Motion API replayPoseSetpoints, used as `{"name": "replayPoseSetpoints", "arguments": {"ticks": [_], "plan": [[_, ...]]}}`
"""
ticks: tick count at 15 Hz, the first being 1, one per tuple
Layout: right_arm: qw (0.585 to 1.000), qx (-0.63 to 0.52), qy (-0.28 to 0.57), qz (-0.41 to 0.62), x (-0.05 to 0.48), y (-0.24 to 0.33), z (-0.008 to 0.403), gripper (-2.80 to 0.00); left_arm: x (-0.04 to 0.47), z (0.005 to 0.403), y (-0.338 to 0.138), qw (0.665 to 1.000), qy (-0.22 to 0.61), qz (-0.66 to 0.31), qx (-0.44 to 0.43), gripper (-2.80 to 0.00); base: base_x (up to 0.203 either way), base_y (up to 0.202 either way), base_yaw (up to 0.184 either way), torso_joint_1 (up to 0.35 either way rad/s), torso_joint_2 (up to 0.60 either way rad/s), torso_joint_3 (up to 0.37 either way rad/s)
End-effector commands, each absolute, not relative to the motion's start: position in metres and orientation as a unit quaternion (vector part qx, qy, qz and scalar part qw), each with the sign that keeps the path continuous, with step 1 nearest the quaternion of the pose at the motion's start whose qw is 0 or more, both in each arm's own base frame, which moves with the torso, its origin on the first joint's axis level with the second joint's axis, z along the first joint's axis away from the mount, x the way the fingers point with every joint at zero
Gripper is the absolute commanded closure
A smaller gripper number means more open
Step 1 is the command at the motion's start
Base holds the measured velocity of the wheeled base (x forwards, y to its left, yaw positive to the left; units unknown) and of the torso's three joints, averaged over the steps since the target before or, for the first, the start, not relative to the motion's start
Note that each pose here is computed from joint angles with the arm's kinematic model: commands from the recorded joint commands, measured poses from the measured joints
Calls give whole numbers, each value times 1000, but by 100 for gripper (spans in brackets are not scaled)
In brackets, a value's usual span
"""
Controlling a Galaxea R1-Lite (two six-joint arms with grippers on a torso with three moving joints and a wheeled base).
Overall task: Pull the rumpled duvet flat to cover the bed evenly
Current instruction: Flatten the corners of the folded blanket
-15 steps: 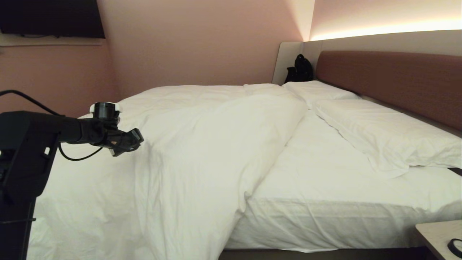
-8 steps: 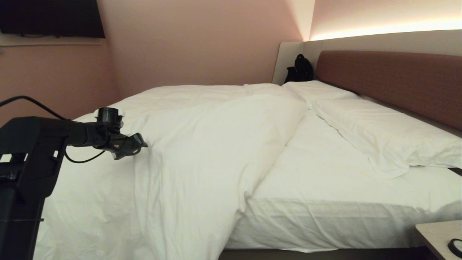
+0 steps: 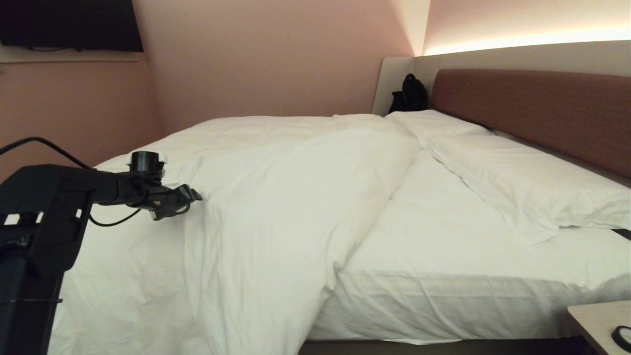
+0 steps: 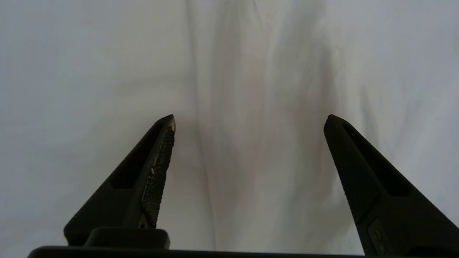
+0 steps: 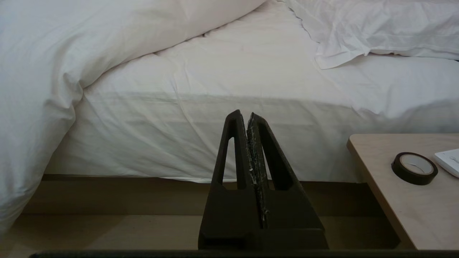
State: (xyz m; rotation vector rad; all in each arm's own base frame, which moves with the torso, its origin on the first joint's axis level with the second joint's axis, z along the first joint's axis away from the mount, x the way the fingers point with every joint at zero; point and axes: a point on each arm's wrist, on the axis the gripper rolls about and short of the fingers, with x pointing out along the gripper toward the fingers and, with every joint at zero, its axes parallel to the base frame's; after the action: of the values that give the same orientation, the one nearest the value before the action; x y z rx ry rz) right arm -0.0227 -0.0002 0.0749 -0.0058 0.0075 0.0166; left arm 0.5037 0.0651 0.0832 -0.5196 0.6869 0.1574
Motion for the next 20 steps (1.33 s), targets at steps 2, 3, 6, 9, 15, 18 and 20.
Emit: {"name": "replayPoseSetpoints", "arguments": {"ticks": [2,3,6,9,15,18,20], "plan": [[1000,-3,4,8,-23,0,75,0,506,69,66,900,346,79,-254,-280,0,0,0,0,0,0],[1000,-3,4,8,-23,0,75,0,506,67,65,899,348,76,-255,-280,0,0,0,0,0,0],[1000,-3,4,8,-23,0,75,0,507,63,59,898,353,69,-252,-280,0,0,0,0,0,0],[1000,-3,4,8,-23,0,75,0,509,65,47,899,355,51,-251,-280,0,0,0,0,0,0],[1000,-3,4,8,-23,0,75,0,507,75,36,884,360,-16,-299,-280,0,0,0,0,0,0],[1000,-3,4,8,-23,0,75,0,506,81,33,875,362,-39,-317,-280,0,0,0,0,0,0],[1000,-3,4,8,-23,0,75,0,505,84,32,870,364,-52,-327,-280,0,0,0,0,0,0]]}}
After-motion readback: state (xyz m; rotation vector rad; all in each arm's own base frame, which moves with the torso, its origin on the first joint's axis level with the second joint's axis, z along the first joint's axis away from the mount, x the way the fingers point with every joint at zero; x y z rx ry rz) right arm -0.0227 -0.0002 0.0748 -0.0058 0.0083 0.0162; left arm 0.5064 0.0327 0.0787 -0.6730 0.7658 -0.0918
